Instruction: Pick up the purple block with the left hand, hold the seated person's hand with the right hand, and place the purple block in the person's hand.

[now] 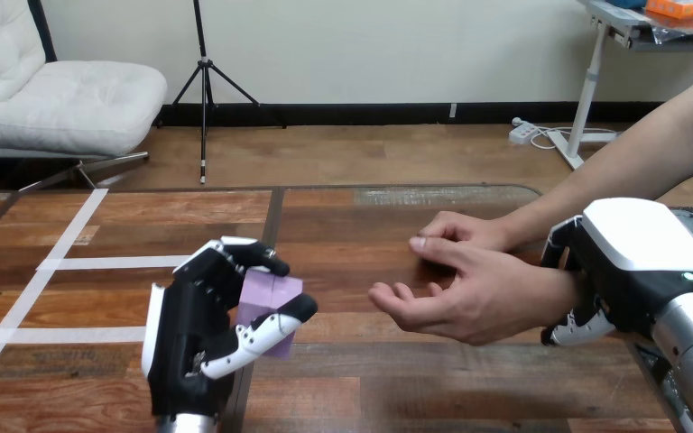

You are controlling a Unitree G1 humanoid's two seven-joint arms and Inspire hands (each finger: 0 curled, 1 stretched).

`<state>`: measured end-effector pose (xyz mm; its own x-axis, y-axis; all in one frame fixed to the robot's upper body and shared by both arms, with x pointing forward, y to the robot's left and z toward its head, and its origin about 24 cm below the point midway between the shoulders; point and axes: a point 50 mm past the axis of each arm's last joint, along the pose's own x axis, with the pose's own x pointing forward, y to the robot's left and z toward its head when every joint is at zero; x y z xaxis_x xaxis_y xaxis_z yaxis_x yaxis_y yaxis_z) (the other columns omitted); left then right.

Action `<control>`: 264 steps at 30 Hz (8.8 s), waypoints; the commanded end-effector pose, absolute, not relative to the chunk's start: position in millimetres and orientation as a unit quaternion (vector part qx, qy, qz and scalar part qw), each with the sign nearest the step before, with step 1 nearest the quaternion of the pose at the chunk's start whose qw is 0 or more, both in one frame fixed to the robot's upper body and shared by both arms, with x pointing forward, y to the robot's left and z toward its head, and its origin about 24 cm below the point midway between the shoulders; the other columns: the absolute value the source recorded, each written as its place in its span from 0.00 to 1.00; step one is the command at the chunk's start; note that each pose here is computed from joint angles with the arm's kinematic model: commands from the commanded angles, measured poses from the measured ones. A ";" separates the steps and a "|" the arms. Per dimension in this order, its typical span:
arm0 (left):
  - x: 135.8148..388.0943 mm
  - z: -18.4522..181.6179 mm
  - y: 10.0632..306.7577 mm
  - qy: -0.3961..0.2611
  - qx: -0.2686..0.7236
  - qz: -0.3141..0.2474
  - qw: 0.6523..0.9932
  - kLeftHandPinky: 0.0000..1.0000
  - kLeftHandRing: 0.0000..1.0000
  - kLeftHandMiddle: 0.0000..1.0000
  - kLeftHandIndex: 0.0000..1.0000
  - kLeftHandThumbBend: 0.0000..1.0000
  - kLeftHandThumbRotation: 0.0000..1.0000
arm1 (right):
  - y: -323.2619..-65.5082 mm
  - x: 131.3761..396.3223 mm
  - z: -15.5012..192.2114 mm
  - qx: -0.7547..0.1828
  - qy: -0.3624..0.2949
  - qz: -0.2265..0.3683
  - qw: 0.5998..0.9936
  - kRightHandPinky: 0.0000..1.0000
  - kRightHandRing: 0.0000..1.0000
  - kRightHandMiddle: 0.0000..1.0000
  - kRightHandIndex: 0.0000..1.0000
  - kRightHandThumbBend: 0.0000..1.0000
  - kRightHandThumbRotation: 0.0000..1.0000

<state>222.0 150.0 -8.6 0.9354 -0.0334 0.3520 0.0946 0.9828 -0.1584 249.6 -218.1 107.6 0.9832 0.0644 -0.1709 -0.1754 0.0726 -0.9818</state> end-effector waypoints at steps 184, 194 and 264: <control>280.1 55.0 85.3 -0.243 0.061 -0.276 0.928 0.75 0.82 0.88 0.88 0.90 0.46 | -184.9 243.5 123.3 -0.650 -0.082 0.088 0.750 0.58 0.65 0.69 0.72 0.81 0.14; 274.8 52.6 92.9 -0.253 0.044 -0.278 0.926 0.79 0.86 0.91 0.91 0.92 0.49 | -185.7 232.6 118.9 -0.594 -0.111 0.064 0.794 0.61 0.68 0.71 0.74 0.77 0.17; 208.8 5.1 146.5 -0.264 -0.016 -0.051 0.963 0.72 0.77 0.81 0.82 0.78 0.62 | -151.6 182.9 63.3 -0.248 -0.285 -0.087 0.922 0.67 0.74 0.76 0.74 0.39 0.33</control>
<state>203.5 146.1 0.3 0.8706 -0.0893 0.4839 0.1118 0.9936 -0.0179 175.6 -154.7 56.0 0.8578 -0.0204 0.5136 0.2830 0.8528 -0.4388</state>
